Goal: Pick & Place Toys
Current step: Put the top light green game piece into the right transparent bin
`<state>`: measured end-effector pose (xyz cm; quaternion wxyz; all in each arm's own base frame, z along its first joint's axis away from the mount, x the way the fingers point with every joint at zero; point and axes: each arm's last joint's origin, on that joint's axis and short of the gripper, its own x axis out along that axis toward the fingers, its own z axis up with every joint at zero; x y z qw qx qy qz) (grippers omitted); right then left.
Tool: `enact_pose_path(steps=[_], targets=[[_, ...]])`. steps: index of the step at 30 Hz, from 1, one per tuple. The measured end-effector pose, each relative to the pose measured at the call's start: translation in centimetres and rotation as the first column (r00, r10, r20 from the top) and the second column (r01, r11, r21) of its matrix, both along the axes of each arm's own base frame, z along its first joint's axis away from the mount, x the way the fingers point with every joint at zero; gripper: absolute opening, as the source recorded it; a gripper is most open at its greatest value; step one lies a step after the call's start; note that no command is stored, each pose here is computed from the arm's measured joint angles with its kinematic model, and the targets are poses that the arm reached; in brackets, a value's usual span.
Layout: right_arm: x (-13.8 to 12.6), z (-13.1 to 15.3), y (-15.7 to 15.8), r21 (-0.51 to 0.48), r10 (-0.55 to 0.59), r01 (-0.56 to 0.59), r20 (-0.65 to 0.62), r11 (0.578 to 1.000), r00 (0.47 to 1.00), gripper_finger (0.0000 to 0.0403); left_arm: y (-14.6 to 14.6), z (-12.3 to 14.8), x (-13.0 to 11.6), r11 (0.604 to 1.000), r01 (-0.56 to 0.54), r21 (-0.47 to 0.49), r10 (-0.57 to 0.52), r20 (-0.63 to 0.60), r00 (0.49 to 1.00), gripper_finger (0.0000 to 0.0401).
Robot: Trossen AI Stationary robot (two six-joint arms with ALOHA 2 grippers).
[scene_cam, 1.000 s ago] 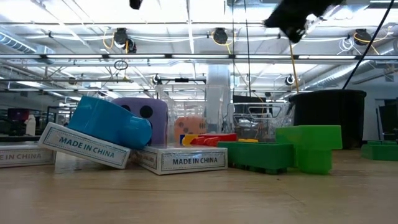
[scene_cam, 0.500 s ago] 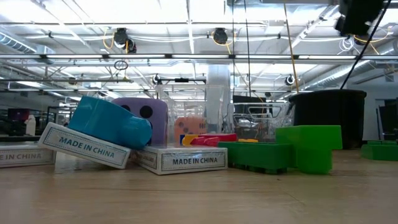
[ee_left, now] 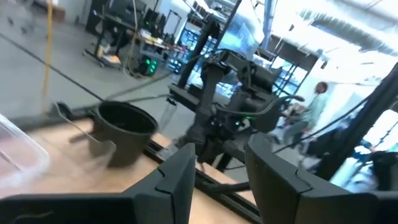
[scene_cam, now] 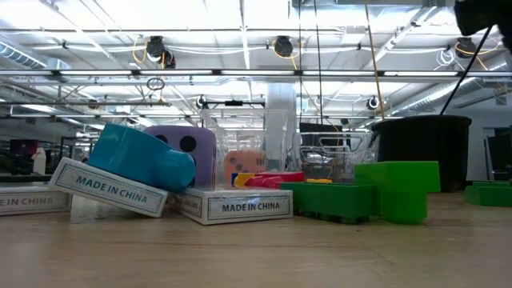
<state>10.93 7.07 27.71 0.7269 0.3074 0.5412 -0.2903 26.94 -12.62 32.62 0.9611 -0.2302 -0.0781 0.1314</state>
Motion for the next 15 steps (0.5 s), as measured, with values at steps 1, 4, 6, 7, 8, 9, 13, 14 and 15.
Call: enact_pose_path(steps=[1, 4, 6, 7, 8, 9, 13, 14, 15], targets=[[-0.2, 0.0, -0.2, -0.034, -0.03, 0.03, 0.01, 0.999, 1.0, 0.0, 0.1, 0.0, 0.1, 1.0, -0.007, 0.023, 0.007, -0.007, 1.0, 0.0145], [-0.4, 0.3, -0.7, -0.069, -0.076, 0.08, 0.057, 0.994, 0.995, 0.0, 0.4, 0.0, 0.2, 0.996, -0.022, 0.092, 0.025, -0.028, 0.999, 0.0145], [-0.6, 0.4, -0.9, -0.049, -0.104, 0.108, 0.074, 0.993, 0.992, 0.0001, 0.7, 0.1, 0.2, 0.989, -0.033, 0.146, 0.04, -0.04, 0.998, 0.0145], [-0.6, 0.5, -0.9, -0.036, -0.123, 0.126, 0.082, 0.991, 0.989, 0.0004, 0.8, 0.2, 0.2, 0.984, -0.04, 0.175, 0.049, -0.047, 0.998, 0.0145], [-0.7, 0.5, -1.0, -0.024, -0.143, 0.146, 0.091, 0.989, 0.986, 0.0008, 1.0, 0.2, 0.3, 0.977, -0.046, 0.207, 0.059, -0.055, 0.997, 0.0145], [-0.8, 0.6, -1.1, -0.009, -0.164, 0.166, 0.101, 0.986, 0.981, 0.0015, 1.1, 0.2, 0.3, 0.97, -0.052, 0.239, 0.07, -0.064, 0.996, 0.0145], [-0.8, 0.8, -1.1, 0.04, -0.247, 0.243, 0.124, 0.969, 0.961, 0.0056, 2.0, 1.1, -0.1, 0.942, -0.073, 0.328, 0.101, -0.07, 0.992, 0.0145], [-0.8, 0.8, -1.1, 0.05, -0.266, 0.261, 0.126, 0.964, 0.956, 0.007, 2.2, 1.3, -0.2, 0.94, -0.082, 0.332, 0.108, -0.06, 0.992, 0.0145], [-0.8, 0.8, -1.1, 0.062, -0.283, 0.277, 0.128, 0.959, 0.951, 0.0084, 2.5, 1.6, -0.2, 0.939, -0.088, 0.333, 0.112, -0.054, 0.992, 0.0145]])
